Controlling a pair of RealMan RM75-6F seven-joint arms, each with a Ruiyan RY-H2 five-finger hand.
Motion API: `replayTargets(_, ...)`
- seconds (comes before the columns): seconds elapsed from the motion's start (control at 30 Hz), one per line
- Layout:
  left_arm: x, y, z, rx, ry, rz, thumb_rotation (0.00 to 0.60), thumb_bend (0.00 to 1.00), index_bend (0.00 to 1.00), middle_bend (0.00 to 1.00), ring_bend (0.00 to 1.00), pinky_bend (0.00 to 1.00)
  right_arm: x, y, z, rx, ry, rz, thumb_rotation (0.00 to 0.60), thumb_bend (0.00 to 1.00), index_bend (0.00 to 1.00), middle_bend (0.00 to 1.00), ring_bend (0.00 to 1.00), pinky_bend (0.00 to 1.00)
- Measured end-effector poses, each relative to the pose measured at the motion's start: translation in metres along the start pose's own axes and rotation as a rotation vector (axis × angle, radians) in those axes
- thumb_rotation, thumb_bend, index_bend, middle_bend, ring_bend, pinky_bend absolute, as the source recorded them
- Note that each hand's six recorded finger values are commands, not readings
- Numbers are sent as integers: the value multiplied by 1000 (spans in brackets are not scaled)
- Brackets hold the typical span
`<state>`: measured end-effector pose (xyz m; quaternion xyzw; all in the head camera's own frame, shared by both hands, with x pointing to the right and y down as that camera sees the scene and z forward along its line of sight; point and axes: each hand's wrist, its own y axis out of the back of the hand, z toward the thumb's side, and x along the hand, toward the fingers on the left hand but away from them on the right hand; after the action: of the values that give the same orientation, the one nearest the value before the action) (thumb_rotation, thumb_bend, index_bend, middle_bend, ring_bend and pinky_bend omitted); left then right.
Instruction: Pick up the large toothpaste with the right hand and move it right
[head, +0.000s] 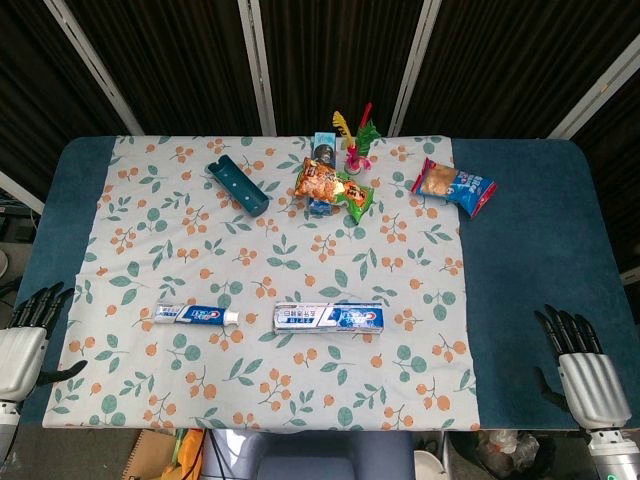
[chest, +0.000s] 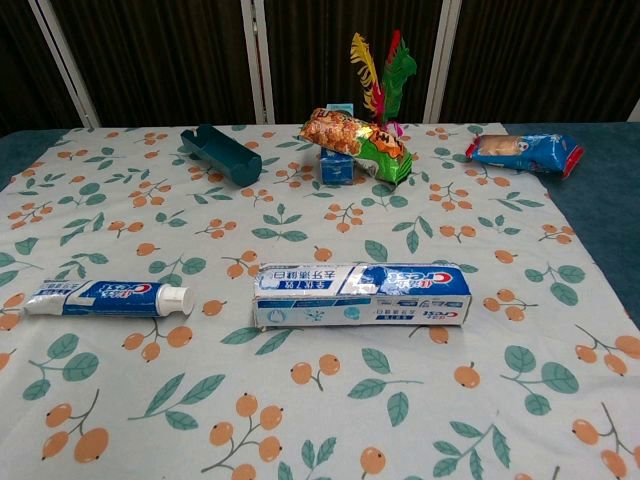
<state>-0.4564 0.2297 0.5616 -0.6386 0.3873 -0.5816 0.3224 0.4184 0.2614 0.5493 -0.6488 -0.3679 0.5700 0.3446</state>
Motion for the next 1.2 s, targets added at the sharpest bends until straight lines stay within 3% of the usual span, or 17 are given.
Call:
replayTargets(0.33, 1, -1, -1, 3, 3, -8, 600, 0, 50, 0, 18, 99, 0, -1, 1, -2, 1, 1, 600, 432, 0, 12, 0, 14)
replayTargets(0.67, 16, -11, 2, 4, 4, -69, 600, 0, 63, 0, 19, 115, -2, -4, 1, -7, -2, 12, 600, 432, 0, 12, 0, 14)
replayTargets(1.2, 85, -53, 62, 108, -108, -152, 600, 53, 151, 123, 127, 254, -3, -3, -1, -23, -12, 17, 600, 432, 0, 12, 0, 15)
